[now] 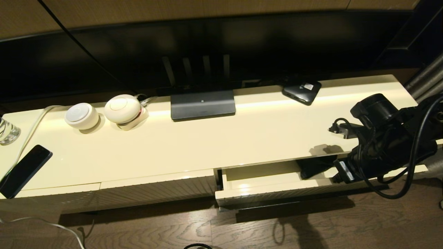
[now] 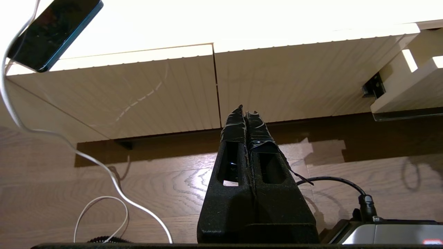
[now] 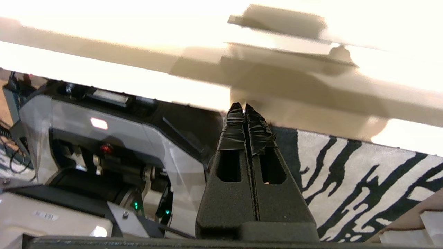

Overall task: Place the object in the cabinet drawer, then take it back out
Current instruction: Open the drawer

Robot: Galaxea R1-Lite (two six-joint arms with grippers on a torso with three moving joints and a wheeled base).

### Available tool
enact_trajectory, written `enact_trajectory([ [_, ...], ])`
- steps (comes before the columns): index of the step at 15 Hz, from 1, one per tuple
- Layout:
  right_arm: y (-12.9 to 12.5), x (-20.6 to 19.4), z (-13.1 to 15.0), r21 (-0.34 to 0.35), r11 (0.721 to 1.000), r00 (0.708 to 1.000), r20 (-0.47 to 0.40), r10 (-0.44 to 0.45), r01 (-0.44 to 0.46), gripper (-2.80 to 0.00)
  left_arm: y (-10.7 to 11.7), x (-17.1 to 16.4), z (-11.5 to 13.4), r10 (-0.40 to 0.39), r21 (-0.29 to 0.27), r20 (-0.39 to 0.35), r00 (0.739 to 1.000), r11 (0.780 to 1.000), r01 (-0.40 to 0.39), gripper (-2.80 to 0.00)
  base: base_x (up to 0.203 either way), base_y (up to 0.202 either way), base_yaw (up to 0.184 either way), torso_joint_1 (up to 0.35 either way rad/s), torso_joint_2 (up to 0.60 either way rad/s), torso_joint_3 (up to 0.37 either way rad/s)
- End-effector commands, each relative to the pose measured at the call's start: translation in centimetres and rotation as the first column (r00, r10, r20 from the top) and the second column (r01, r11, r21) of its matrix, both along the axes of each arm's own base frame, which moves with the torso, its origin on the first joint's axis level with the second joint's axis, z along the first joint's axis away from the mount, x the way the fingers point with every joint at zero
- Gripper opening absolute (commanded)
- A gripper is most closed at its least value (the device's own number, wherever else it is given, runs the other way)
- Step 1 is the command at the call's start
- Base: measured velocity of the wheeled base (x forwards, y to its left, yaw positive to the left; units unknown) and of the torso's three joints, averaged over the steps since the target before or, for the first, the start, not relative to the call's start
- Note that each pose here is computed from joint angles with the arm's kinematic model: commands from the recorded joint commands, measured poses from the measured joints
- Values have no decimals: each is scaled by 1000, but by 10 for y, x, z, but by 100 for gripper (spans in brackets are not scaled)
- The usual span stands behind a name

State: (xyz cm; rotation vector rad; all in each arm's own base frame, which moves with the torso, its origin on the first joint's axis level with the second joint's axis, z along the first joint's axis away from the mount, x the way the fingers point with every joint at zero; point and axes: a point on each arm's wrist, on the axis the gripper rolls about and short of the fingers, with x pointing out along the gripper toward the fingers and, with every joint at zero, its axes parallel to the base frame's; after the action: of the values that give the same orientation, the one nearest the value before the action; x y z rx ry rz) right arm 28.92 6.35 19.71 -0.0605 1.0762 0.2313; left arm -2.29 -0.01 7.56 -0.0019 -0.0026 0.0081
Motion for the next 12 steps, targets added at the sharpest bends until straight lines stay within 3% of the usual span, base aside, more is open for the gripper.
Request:
enact_trajectory([
  [1,-4,4,-2,1,1000,1000,4,-14,14,-280,0,0,-1,1,0,-6,1000,1000,-1,-280,0,0,0,0,0,0],
  [12,-10,0,1,3,1000,999,27,-26,25,-280,0,0,-1,1,0,-6,1000,1000,-1,-280,0,0,0,0,0,0],
])
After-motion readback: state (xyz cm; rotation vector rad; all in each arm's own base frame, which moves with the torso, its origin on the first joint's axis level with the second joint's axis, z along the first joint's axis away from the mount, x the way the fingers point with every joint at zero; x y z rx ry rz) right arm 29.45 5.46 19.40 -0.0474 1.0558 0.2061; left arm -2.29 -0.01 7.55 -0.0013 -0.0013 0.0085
